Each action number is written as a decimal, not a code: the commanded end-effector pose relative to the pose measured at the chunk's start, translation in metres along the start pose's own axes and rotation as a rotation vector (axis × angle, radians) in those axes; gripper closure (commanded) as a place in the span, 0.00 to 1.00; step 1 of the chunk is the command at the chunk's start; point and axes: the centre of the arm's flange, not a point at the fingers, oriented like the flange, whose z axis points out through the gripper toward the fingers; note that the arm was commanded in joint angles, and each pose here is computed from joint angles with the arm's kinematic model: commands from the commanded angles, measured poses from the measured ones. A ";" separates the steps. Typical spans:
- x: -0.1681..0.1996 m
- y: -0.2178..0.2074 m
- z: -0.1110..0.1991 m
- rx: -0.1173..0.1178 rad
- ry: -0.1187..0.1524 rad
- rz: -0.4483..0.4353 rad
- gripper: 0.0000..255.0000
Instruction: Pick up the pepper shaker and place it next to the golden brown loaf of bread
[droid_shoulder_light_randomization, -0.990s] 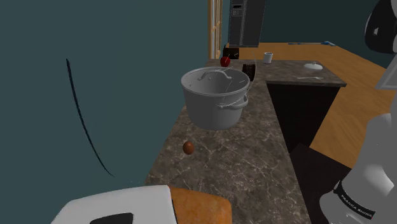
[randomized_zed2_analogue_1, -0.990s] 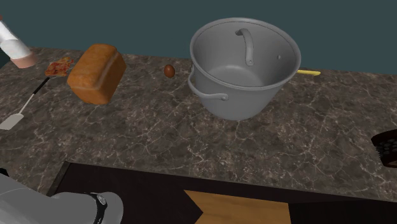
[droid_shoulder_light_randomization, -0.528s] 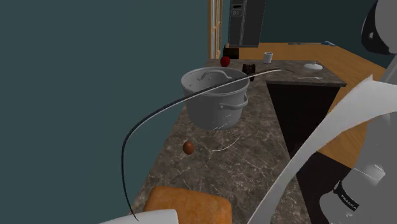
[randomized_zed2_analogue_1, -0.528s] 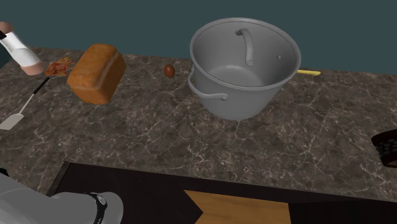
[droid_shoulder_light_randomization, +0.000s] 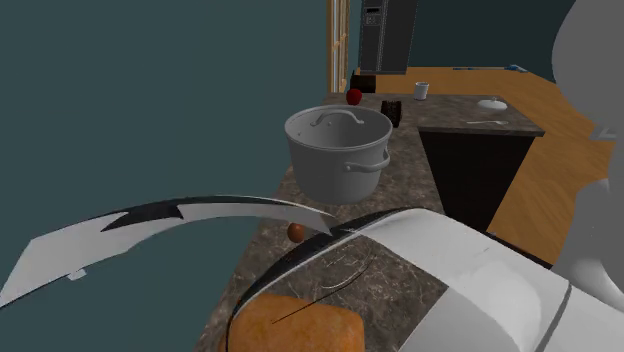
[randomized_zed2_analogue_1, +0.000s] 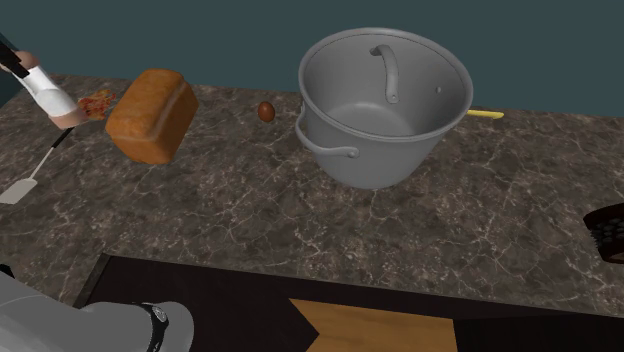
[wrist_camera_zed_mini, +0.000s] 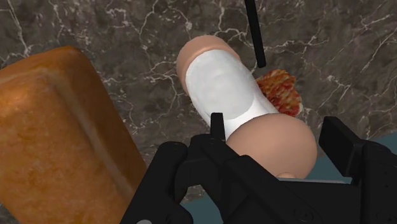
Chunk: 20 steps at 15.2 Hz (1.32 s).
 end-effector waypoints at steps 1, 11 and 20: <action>-0.002 0.003 0.011 0.000 0.000 0.000 1.00; -0.003 0.011 0.061 0.000 0.000 0.000 1.00; -0.003 0.011 0.061 0.000 0.000 0.000 0.00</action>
